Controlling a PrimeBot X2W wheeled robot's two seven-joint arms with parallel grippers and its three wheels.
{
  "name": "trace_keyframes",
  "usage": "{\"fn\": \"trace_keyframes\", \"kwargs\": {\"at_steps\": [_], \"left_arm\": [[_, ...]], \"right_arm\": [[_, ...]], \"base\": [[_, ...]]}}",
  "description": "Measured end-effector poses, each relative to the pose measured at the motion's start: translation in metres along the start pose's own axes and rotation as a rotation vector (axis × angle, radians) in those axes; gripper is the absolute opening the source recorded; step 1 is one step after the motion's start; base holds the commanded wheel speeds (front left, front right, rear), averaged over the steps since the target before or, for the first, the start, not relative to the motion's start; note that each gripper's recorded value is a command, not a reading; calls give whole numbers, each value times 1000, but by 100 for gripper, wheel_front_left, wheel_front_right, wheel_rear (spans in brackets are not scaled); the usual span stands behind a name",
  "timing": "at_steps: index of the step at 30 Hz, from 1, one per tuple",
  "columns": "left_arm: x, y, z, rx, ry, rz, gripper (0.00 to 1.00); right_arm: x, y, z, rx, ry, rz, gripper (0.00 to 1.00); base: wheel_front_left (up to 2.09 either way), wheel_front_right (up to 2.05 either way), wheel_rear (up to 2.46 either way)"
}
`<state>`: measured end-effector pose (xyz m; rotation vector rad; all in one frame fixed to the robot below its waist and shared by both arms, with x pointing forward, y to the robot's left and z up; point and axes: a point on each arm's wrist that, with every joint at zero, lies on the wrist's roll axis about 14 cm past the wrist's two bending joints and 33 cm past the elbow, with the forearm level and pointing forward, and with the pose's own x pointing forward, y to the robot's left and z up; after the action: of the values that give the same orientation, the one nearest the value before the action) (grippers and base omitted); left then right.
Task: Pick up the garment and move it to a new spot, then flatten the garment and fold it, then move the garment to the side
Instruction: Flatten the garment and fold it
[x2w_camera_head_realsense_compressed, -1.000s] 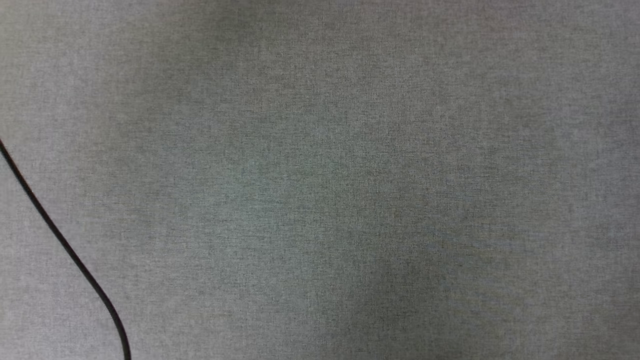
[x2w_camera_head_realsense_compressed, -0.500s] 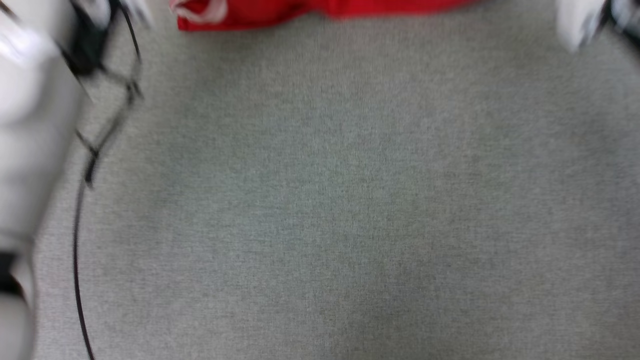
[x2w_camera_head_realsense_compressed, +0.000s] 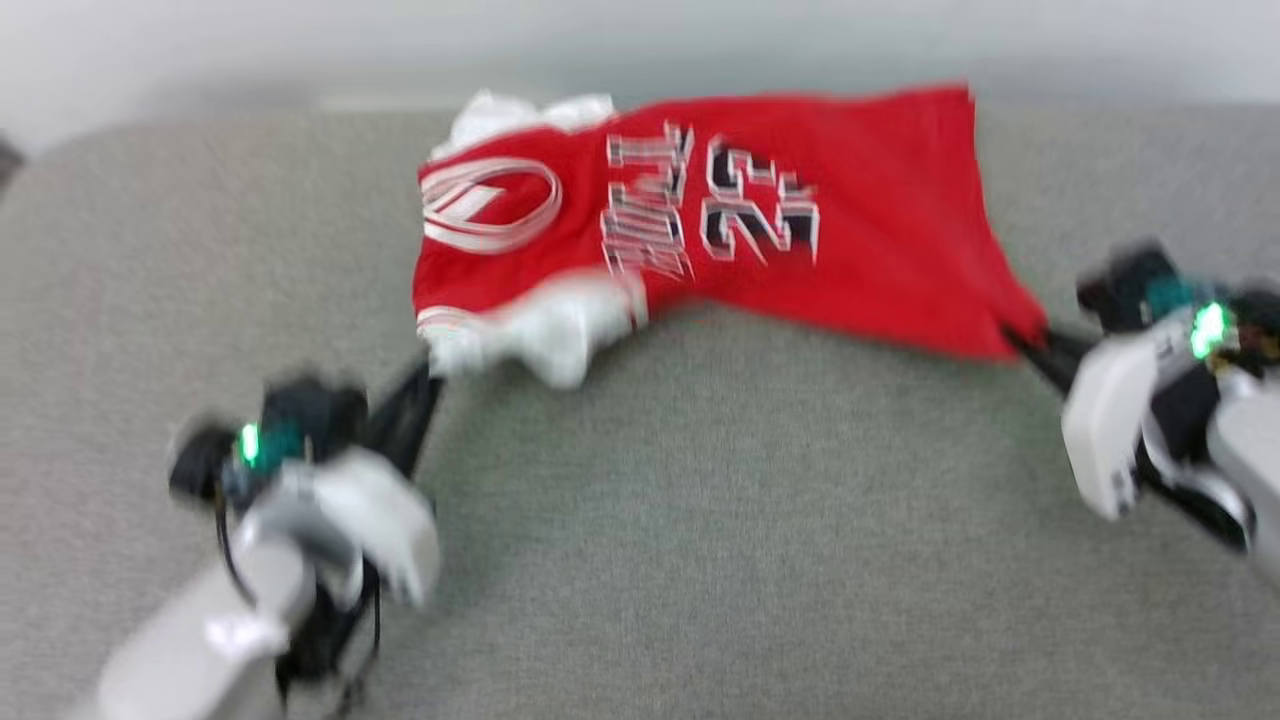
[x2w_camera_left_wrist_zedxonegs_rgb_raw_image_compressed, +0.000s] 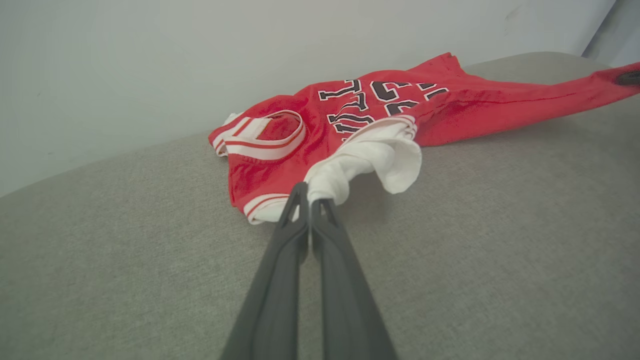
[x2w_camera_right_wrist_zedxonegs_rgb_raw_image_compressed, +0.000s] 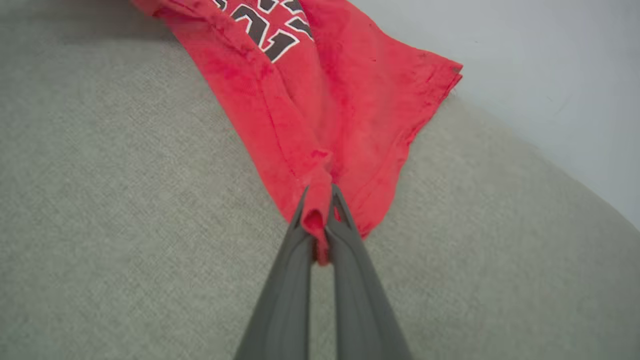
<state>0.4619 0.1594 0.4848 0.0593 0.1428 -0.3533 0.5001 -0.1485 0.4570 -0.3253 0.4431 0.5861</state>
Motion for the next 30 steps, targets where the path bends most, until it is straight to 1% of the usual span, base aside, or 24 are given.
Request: {"fn": "trace_keyframes", "kwargs": {"at_steps": [3, 4, 5, 6, 12, 19, 24, 27, 30], "left_arm": [[-37, -15, -15, -41, 47, 11, 0], [-61, -28, -24, -67, 82, 5, 0], [-71, -32, -28, -84, 94, 11, 0], [-71, -32, -28, -84, 94, 11, 0], [-127, -61, -52, -178, 181, 29, 0], [-181, -82, -81, -277, 279, 84, 0], [-205, -88, -96, -333, 330, 120, 0], [-214, -89, -104, -339, 363, 128, 0], [-214, -89, -107, -344, 370, 127, 0]], "right_arm": [[-24, 8, -20, 32, 23, -1, 0], [-39, 14, -31, 48, 32, 1, 0], [-46, 17, -36, 60, 34, 2, 0], [-46, 17, -36, 60, 34, 2, 0], [-85, 39, -70, 110, 74, 13, 0], [-127, 60, -106, 179, 126, 10, 0], [-147, 78, -130, 225, 175, 20, 0], [-154, 88, -141, 250, 204, 25, 0], [-155, 91, -140, 255, 205, 22, 0]], "base": [[0, 0, 0], [0, 0, 0], [0, 0, 0], [0, 0, 0], [0, 0, 0], [0, 0, 0], [0, 0, 0], [0, 0, 0], [0, 0, 0]]}}
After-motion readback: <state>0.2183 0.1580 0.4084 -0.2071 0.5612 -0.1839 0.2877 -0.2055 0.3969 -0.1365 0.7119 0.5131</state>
